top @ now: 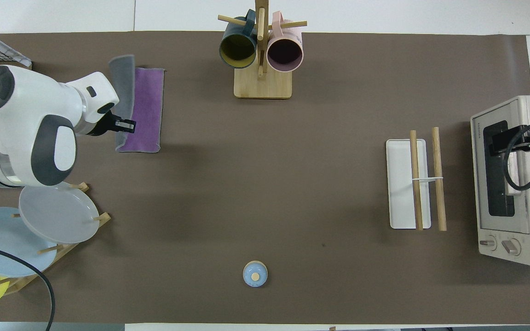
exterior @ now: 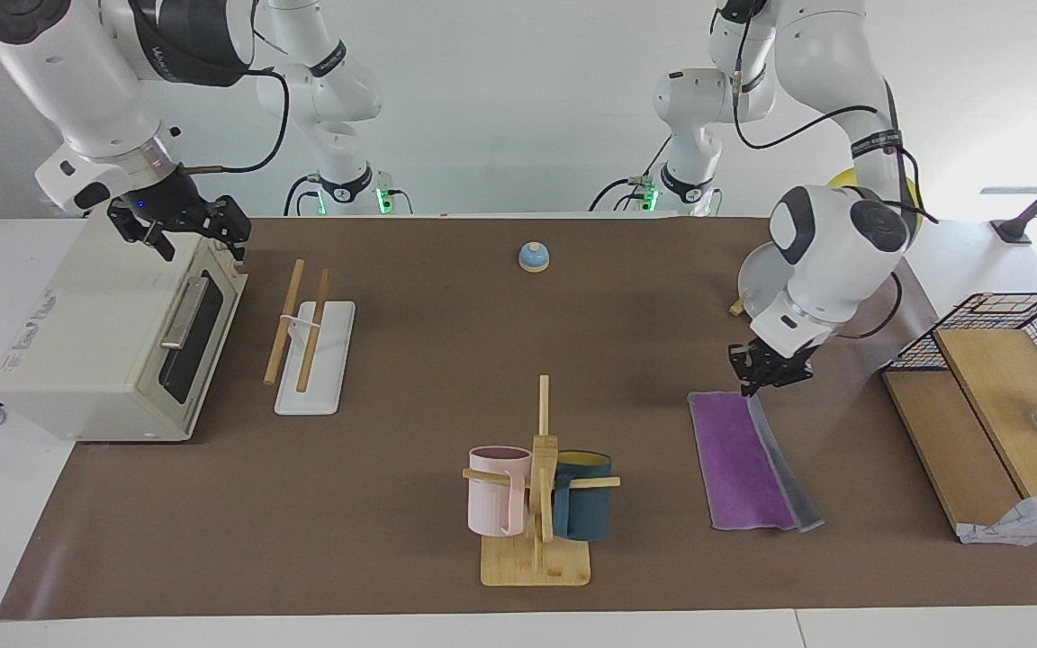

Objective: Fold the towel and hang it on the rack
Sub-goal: 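Lift the towel edge with the left gripper and fold it over, then grasp the folded towel's edge with the left gripper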

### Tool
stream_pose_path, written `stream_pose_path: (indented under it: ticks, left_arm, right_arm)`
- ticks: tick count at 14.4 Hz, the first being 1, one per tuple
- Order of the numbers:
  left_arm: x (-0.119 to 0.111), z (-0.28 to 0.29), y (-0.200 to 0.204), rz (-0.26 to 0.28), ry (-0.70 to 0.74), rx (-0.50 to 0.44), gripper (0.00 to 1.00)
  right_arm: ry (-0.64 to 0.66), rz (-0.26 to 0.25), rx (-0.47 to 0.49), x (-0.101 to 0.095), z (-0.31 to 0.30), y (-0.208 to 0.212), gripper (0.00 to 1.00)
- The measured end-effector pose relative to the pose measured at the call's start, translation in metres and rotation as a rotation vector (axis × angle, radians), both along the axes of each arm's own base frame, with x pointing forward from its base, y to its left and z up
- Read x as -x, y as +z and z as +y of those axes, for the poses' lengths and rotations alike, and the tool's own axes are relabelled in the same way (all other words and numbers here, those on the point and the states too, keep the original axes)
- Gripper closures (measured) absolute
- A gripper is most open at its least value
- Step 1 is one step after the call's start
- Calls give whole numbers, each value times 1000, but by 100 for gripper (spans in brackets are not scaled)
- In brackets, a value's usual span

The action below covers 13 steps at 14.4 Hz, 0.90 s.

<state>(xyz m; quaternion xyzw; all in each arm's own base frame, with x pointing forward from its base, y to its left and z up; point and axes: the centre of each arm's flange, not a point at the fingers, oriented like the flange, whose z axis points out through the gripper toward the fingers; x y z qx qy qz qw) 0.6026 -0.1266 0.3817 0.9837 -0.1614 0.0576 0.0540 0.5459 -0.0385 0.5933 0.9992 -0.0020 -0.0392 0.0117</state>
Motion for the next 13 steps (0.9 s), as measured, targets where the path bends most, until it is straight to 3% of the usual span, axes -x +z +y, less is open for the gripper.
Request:
stream_pose_path:
  ticks: [3, 4, 8, 11, 12, 13]
  left_arm:
    - [37, -21, -48, -32, -35, -8, 98]
    - [44, -19, -56, -29, -27, -10, 91]
    - [42, -5, -45, -15, 45, -8, 44]
    - [22, 28, -14, -1, 109, -1, 10]
    - [17, 43, -9, -3, 145, 13, 1]
    - [13, 57, -6, -2, 189, 38, 0]
  right_arm:
    - [0, 0, 0, 0, 0, 0, 0]
    - [0, 0, 0, 0, 0, 0, 0]
    - [0, 0, 0, 0, 0, 0, 0]
    - [0, 0, 0, 0, 0, 0, 0]
    - [0, 0, 0, 0, 0, 0, 0]
    - [0, 0, 0, 0, 0, 0, 0]
